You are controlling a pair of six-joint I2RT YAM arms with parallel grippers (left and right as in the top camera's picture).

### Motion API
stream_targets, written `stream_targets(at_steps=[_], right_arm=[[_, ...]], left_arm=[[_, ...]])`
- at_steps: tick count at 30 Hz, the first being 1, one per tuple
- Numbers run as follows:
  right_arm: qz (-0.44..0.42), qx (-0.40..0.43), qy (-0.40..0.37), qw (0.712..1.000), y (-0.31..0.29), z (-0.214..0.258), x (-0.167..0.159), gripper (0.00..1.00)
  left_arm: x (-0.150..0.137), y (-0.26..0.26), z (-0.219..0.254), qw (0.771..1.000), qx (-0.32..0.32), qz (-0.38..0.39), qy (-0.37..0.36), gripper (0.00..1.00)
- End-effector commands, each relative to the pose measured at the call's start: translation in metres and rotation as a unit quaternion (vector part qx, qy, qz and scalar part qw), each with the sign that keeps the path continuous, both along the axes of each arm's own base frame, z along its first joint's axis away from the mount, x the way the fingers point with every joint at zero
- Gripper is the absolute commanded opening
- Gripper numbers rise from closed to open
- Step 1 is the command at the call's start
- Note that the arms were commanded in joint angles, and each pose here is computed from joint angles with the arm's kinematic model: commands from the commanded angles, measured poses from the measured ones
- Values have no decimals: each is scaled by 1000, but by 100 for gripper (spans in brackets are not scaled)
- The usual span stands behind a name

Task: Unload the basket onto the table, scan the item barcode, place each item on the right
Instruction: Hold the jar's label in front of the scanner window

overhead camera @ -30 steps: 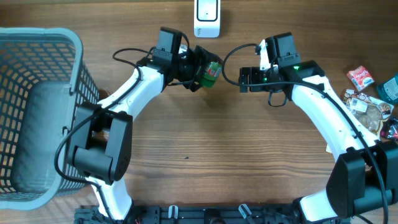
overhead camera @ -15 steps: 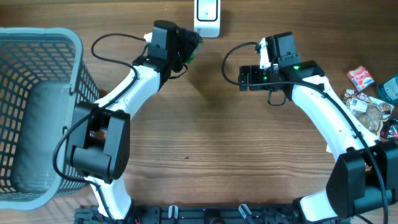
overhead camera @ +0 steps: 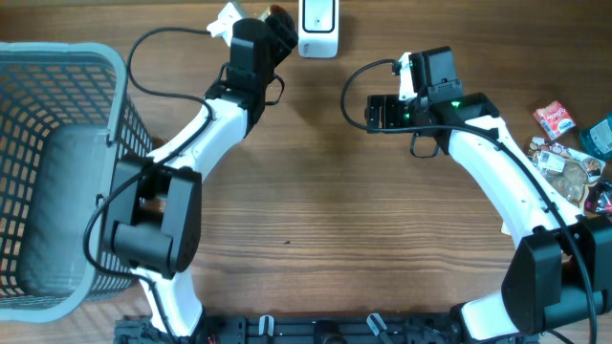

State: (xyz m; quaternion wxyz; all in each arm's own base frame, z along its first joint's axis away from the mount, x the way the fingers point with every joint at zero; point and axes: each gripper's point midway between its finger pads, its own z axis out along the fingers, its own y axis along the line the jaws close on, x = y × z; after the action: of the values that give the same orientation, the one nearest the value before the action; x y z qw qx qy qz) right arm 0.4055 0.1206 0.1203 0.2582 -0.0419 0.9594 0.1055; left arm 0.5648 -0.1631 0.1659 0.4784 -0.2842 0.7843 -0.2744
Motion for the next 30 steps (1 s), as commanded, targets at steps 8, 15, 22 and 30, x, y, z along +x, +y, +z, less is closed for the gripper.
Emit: stream_targets(at_steps=[8, 15, 22, 30], right_arm=[[-14, 14, -51, 999, -13, 20, 26, 100], [-44, 7, -53, 998, -46, 15, 37, 100], [-38, 29, -31, 998, -58, -2, 39, 100], [-18, 38, -34, 999, -54, -5, 42, 100]], left_arm=[[45, -40, 7, 987, 145, -38, -54, 79], [45, -63, 11, 963, 247, -40, -97, 79], [51, -69, 5, 957, 261, -20, -126, 79], [58, -70, -12, 943, 301, -23, -143, 78]])
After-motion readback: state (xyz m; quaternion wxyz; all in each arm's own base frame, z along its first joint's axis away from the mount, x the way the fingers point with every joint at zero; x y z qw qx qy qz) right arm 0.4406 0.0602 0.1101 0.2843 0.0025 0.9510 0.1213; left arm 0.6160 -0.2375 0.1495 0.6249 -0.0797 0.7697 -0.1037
